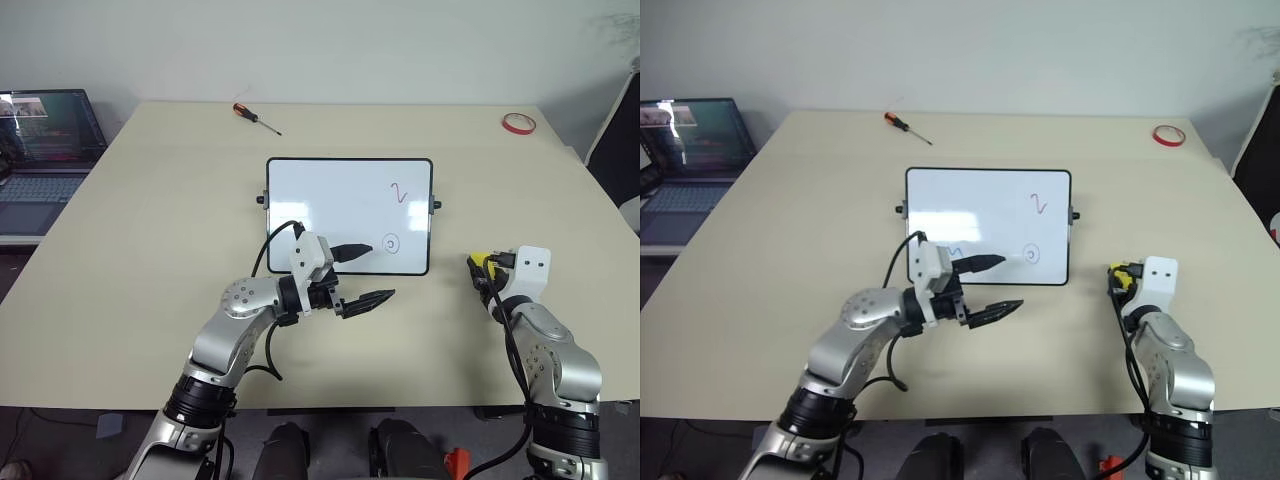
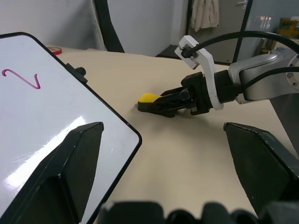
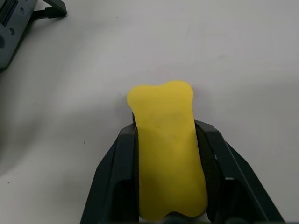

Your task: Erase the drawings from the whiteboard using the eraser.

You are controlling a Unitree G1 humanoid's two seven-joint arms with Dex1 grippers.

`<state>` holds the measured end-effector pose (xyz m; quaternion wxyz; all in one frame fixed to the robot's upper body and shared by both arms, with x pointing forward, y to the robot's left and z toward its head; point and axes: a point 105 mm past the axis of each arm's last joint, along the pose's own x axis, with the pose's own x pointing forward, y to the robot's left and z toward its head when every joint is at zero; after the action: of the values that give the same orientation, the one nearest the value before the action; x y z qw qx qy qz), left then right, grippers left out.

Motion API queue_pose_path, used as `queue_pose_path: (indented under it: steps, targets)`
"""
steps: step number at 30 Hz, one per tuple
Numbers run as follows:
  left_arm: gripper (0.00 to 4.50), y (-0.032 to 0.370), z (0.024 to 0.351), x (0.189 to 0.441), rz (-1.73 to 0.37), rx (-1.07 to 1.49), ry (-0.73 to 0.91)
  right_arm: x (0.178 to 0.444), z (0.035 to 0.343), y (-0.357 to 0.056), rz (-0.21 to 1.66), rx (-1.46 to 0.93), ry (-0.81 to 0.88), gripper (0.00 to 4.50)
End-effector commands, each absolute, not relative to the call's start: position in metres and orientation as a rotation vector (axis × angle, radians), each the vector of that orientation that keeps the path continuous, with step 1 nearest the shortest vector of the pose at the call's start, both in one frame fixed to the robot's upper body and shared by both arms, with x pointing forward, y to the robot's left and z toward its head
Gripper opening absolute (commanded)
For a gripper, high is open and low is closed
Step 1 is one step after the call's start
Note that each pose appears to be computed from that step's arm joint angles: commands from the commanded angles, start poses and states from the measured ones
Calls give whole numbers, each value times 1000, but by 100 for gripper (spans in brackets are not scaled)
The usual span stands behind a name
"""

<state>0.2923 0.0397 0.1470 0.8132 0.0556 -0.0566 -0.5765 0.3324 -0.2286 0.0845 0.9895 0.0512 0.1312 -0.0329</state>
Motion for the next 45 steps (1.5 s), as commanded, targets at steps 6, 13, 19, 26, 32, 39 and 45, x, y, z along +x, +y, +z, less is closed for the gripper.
queue_pose_path:
  steps: [6, 13, 19, 26, 32, 39, 45]
  targets:
    - [450, 48, 183, 308, -1130, 176, -287, 339, 103, -232, -79, 53, 166, 125]
    - [450, 76, 176, 337, -919, 269, -278, 350, 118, -236, -109, 25, 92, 125]
    - [450, 88, 170, 348, -819, 262, -247, 374, 168, -226, -88, -72, -109, 125]
    - [450, 82, 167, 345, -841, 256, -249, 389, 199, -210, -67, -108, -245, 125]
    - [450, 82, 165, 345, -835, 256, -240, 396, 212, -178, 58, -161, -317, 125]
    - [450, 82, 166, 346, -831, 262, -243, 396, 231, -161, 107, -151, -417, 125]
    - [450, 81, 167, 347, -828, 271, -242, 399, 223, -148, 167, -145, -389, 125]
